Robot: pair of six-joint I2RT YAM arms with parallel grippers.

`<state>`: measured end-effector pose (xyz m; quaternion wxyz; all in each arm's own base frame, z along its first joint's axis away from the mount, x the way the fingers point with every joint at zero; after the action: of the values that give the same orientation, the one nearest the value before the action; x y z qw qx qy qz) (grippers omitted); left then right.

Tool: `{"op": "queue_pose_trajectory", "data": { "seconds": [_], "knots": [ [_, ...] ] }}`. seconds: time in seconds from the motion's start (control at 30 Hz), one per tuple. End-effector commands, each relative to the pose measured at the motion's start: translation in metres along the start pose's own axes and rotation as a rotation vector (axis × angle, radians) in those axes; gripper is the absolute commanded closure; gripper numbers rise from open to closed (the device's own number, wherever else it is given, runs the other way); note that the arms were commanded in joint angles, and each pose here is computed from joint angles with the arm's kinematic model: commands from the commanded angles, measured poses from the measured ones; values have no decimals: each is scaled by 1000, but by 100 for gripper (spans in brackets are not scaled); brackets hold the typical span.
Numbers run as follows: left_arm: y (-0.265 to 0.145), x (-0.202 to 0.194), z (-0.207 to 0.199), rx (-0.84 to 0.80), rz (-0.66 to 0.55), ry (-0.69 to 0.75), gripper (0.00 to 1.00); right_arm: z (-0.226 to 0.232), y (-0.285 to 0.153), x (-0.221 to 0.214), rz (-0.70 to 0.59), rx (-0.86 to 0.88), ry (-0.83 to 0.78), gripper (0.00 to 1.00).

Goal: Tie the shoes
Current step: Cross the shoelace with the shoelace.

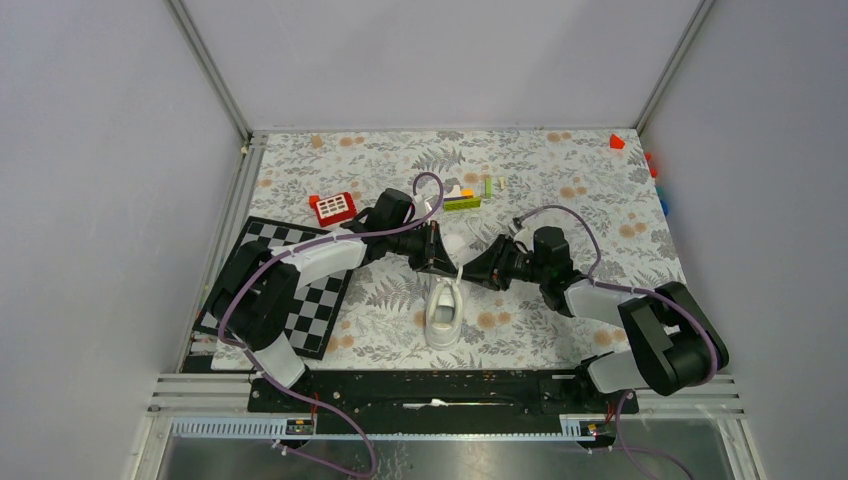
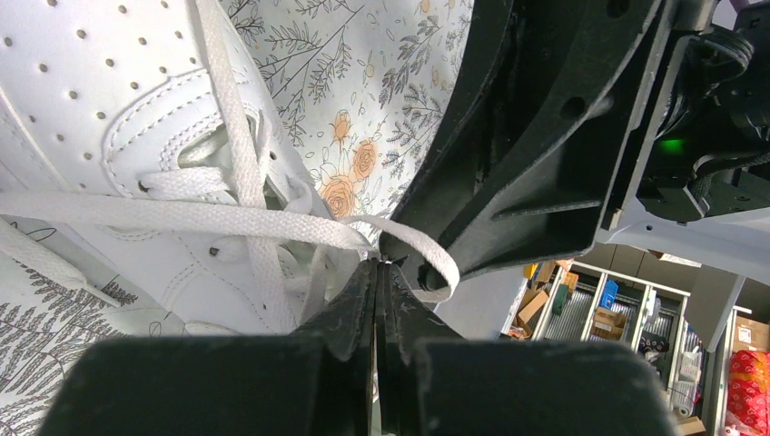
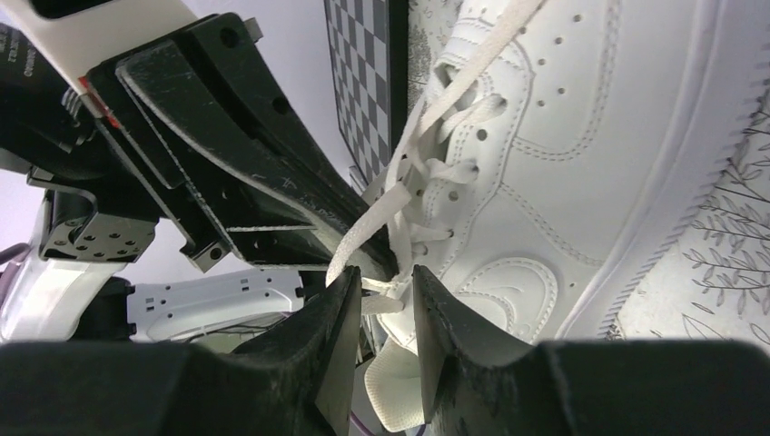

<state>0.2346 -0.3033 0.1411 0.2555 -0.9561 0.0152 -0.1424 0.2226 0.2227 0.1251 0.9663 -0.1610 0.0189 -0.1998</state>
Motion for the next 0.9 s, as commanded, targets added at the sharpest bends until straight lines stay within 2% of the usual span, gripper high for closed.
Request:
{"op": "queue_pose_trajectory", "data": {
  "seconds": [0.0,0.33,0.47,0.57,0.77,0.87],
  "knots": [
    [-5,14,-14,-18,-46,52,100,28,0,-2,31,107,-78,65],
    [-8,14,-21,-58,-46,56,100,24,11,-5,59,112,-39,65],
    [-11,11,-22,-79,-37,52,96,24,15,-3,51,126,-22,67],
    [-12,10,-22,-83,-34,53,97,26,17,-1,43,127,-21,74],
    [-13,9,-22,-89,-29,54,96,27,17,1,31,122,-21,100],
    [-15,9,-24,-88,-32,58,91,25,15,0,21,107,-21,100]
  ]
}}
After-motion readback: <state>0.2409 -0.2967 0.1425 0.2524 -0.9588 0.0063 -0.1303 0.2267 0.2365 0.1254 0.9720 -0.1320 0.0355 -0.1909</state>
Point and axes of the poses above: each gripper's point midway between its finger pads, its own y axis out along the fingers, its own z axis along the line the jaws close on, x = y × z, the point moved 4 cm from there along -y, back along the fingers, and after that the axes turned 1 degree about y, right-handed, at the moved point
